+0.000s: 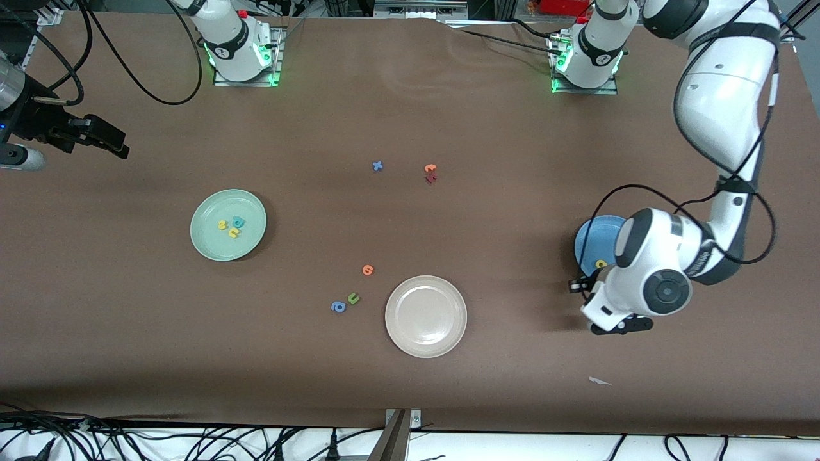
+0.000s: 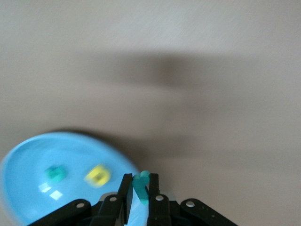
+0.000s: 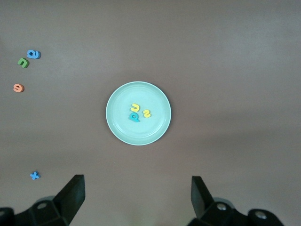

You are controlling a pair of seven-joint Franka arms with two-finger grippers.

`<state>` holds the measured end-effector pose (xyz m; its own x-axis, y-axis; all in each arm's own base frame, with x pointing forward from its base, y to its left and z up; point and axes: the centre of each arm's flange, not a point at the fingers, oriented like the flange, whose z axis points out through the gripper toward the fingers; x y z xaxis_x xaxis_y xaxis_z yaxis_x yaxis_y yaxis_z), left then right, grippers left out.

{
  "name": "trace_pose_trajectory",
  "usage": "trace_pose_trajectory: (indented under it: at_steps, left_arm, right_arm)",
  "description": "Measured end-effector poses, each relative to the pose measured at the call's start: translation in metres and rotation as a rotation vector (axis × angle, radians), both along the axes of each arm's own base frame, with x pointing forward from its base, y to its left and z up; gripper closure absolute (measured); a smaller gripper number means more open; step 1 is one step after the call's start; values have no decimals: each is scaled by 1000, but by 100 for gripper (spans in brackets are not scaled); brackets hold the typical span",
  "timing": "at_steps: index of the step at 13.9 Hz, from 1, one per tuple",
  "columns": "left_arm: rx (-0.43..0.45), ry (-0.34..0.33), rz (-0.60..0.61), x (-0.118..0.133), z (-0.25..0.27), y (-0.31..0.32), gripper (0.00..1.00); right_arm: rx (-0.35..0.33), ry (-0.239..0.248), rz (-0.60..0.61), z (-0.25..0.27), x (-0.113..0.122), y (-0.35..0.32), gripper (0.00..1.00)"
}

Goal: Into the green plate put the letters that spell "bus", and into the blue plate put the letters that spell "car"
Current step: 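Carry the cyan 7 onto the blue plate and open the left gripper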

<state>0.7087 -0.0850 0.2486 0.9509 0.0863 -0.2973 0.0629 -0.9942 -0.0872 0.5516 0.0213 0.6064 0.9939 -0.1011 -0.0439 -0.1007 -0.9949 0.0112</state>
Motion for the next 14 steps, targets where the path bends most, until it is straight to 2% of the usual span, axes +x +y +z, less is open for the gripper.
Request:
trace_pose_trajectory:
  at_steps: [4, 7, 13, 14]
  left_arm:
    - [14, 138, -75, -16, -13, 52, 82]
    - [27, 164, -104, -21, -22, 59, 59]
    - [32, 91, -98, -8, 18, 59, 1]
    - [36, 66, -93, -5, 33, 63, 0]
  right_arm:
    - [0, 0, 0, 0, 0, 0, 0]
    - [0, 0, 0, 0, 0, 0, 0]
    - [0, 0, 0, 0, 0, 0, 0]
    - [0, 0, 0, 0, 0, 0, 0]
